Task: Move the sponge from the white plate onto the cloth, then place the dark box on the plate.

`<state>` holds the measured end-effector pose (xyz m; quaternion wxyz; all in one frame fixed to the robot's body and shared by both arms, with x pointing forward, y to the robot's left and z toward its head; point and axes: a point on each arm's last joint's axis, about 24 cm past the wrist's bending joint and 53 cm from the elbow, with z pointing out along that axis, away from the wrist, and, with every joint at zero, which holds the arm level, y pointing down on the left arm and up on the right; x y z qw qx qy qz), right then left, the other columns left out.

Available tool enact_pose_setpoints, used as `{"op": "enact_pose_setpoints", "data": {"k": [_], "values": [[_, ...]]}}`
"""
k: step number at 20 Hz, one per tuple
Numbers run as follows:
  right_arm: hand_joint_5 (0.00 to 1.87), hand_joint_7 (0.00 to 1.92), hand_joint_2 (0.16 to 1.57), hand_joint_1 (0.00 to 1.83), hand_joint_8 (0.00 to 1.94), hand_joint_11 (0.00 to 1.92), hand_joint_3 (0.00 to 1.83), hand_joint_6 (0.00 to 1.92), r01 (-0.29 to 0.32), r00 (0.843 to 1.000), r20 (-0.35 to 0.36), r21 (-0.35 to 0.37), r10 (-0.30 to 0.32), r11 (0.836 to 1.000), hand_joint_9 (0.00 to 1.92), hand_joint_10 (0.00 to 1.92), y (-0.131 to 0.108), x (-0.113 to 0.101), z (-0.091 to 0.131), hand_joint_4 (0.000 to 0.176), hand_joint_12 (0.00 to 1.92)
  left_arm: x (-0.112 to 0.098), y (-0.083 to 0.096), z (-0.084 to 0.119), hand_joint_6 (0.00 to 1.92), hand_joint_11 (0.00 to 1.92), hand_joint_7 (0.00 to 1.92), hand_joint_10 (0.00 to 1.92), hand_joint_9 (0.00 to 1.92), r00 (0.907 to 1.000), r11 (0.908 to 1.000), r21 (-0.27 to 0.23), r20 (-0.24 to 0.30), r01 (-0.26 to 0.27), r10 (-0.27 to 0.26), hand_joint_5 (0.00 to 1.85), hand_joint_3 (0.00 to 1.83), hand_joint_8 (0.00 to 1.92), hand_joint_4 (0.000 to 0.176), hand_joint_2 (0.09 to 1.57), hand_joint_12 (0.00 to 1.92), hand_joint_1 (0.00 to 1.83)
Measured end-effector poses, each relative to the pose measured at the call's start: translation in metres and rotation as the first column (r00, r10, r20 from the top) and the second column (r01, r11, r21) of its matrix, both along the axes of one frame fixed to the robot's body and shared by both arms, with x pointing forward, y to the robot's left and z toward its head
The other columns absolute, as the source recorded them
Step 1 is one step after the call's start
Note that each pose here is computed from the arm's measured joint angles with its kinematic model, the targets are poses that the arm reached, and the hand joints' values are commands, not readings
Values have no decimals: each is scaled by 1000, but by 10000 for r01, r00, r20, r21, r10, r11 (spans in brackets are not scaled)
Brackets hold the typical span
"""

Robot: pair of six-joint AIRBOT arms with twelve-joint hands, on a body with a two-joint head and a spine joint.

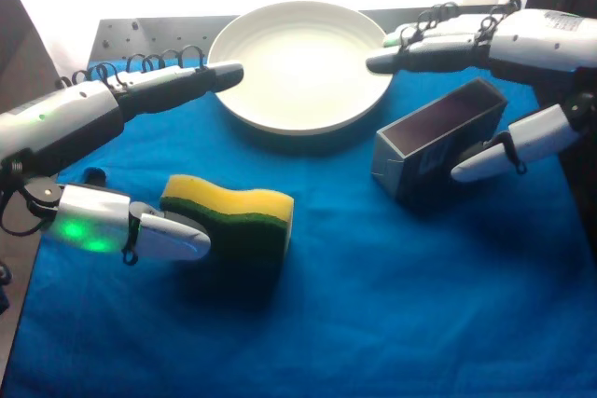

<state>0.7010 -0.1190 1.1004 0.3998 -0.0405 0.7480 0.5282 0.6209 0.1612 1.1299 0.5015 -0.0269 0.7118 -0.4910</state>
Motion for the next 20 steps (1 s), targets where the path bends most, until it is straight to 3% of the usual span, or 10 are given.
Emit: {"op": "enact_pose_setpoints", "data": {"k": [1,2,3,5,10,12,13,14,19,20], "values": [[719,589,1026,1104,108,424,14,4,3,10000,-5,-23,-3,10000,582,523,2,1,-1,57,1196,0,0,1,2,0,221,8,198,10000,10000,-11,19,10,-10,180,1,5,164,794,604,730],[719,589,1026,1104,108,424,14,4,2,10000,18,-55,-2,10000,582,523,3,2,-1,57,1196,0,0,1,2,0,221,8,198,10000,10000,-15,24,20,-20,180,1,5,164,794,604,730],[893,662,1117,1141,726,608,0,825,25,10000,-7,-77,-25,10000,683,1156,3,2,-2,0,1518,0,-1,1,1,0,224,7,206,10000,10000,-20,15,18,-18,179,3,3,158,804,641,720],[589,488,1179,1218,1919,912,0,1890,12,10000,77,-128,-11,9999,696,1911,4,4,0,13,1917,-1,-1,0,0,0,210,0,194,10000,10000,-26,-5,20,-20,170,1,0,161,801,545,792],[767,588,1239,1120,1731,781,0,1337,-169,9976,691,957,102,9953,712,1873,7,5,50,0,1921,-3,1,-4,2,0,227,4,216,10000,10000,7,-98,10,-10,186,2,4,167,812,612,748],[670,554,1125,1202,1641,553,0,1390,-475,9915,1269,1491,285,9877,562,1737,11,1,78,0,1867,-3,2,-4,2,0,241,7,233,9999,10000,-14,-125,-43,43,191,0,5,162,810,675,719],[602,635,1092,1234,1674,662,0,1506,-581,9813,1907,1709,249,9836,652,1767,15,3,101,45,1917,-2,2,-4,1,0,245,5,239,9999,10000,-25,-126,-55,55,195,0,2,158,808,697,717],[665,676,1063,1285,1662,780,0,1396,-591,9704,2412,2018,88,9776,732,1772,17,7,123,0,1920,-4,1,-4,2,0,246,3,238,9999,9999,-120,-156,-53,52,206,0,1,170,804,674,744],[619,644,1045,1376,1683,802,1,1599,-393,9565,2832,3648,-707,9303,731,1765,41,35,164,0,1782,-6,-2,-2,0,0,277,4,266,10000,9995,-309,-99,2,-5,203,0,2,176,811,738,692],[608,619,1028,1395,1654,805,0,1617,-410,9602,2728,3487,-595,9363,752,1678,55,39,154,28,1732,-7,-6,-4,2,0,305,14,309,9998,9989,-458,-182,28,-37,207,1,6,176,815,836,628]]}}
